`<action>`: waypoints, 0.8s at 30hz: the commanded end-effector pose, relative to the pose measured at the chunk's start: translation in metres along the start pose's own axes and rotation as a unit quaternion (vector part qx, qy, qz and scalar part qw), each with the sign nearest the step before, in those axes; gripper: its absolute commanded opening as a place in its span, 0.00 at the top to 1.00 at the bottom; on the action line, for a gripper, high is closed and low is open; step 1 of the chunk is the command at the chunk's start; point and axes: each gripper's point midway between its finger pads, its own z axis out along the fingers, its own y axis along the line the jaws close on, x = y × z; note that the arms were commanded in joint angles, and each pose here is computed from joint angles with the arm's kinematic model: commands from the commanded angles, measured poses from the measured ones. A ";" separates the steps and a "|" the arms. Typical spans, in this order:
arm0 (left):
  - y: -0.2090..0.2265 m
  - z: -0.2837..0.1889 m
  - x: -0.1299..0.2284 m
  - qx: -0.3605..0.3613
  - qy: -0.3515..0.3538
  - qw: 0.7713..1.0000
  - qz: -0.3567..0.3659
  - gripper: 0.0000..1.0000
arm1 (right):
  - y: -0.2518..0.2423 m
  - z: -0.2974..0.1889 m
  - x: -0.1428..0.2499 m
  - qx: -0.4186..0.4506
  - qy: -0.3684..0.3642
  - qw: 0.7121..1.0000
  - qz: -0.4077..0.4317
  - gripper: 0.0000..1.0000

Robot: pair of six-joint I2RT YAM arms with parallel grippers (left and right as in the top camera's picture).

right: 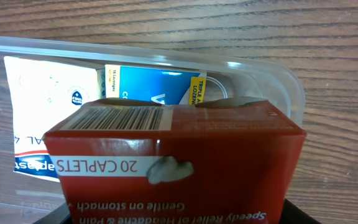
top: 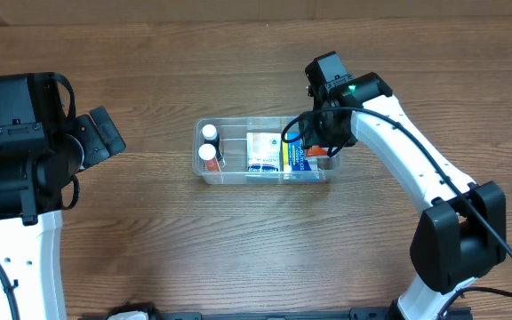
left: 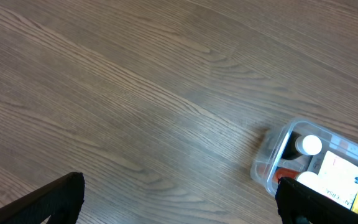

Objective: Pack container
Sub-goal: 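Lower the red box into the container's right end and release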

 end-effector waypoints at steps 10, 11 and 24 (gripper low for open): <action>0.000 -0.003 0.000 0.002 -0.001 1.000 -0.001 0.00 | 0.009 0.030 0.007 -0.014 0.041 0.999 -0.005 0.34; 0.000 -0.003 0.000 0.002 -0.001 1.000 -0.001 0.00 | 0.009 0.030 0.007 -0.014 0.042 0.999 -0.005 0.27; -0.015 -0.004 -0.002 0.037 -0.006 0.998 0.041 0.00 | -0.010 -0.090 -0.057 -0.001 -0.158 0.987 0.017 0.00</action>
